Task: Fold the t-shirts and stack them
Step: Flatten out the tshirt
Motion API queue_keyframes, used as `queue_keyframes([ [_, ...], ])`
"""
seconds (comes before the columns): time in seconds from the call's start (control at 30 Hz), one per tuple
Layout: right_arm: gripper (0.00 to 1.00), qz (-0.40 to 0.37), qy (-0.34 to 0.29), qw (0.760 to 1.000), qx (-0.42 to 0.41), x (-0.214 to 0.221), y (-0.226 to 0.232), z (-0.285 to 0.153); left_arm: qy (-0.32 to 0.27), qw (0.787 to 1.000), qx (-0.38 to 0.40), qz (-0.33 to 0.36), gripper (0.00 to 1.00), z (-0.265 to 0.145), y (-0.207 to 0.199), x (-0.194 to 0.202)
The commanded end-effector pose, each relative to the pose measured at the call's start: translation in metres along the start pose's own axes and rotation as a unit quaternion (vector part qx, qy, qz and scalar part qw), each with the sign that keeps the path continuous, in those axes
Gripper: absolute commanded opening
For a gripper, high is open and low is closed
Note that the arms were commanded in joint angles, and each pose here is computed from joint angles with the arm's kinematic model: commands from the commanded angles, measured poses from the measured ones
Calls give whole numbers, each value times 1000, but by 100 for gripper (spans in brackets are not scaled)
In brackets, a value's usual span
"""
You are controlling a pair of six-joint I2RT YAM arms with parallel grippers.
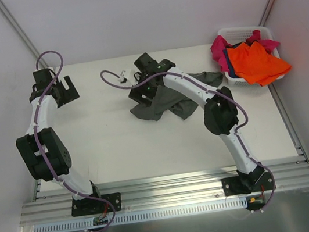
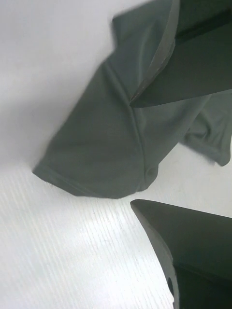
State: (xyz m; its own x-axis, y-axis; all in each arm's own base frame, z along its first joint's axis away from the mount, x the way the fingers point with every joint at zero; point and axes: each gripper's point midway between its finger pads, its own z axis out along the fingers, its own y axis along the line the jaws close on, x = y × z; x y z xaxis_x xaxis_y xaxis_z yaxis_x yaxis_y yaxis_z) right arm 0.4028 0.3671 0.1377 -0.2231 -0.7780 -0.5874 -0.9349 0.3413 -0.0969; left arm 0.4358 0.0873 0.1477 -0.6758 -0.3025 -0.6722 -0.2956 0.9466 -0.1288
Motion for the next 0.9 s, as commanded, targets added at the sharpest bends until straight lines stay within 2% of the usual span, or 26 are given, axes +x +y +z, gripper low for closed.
queue_keyframes([
  [0.0, 81, 2, -3, 998, -58, 0, 18, 5, -25, 1000, -2, 11, 94, -17, -1, -10],
  [0.2, 82, 1, -9, 997, -72, -9, 29, 35, -19, 1000, 0, 11, 94, -18, -2, -4],
  [0.37, 83, 30, -54, 994, -85, -34, 35, 42, -18, 1000, -1, 14, 94, -21, -3, 1],
  [0.63, 82, 32, -74, 991, -111, -44, 50, 49, -16, 999, -4, 27, 94, -25, -3, 8],
  [0.87, 80, 38, -59, 991, -110, -33, 50, 72, -10, 999, -8, 33, 94, -32, -2, 18],
])
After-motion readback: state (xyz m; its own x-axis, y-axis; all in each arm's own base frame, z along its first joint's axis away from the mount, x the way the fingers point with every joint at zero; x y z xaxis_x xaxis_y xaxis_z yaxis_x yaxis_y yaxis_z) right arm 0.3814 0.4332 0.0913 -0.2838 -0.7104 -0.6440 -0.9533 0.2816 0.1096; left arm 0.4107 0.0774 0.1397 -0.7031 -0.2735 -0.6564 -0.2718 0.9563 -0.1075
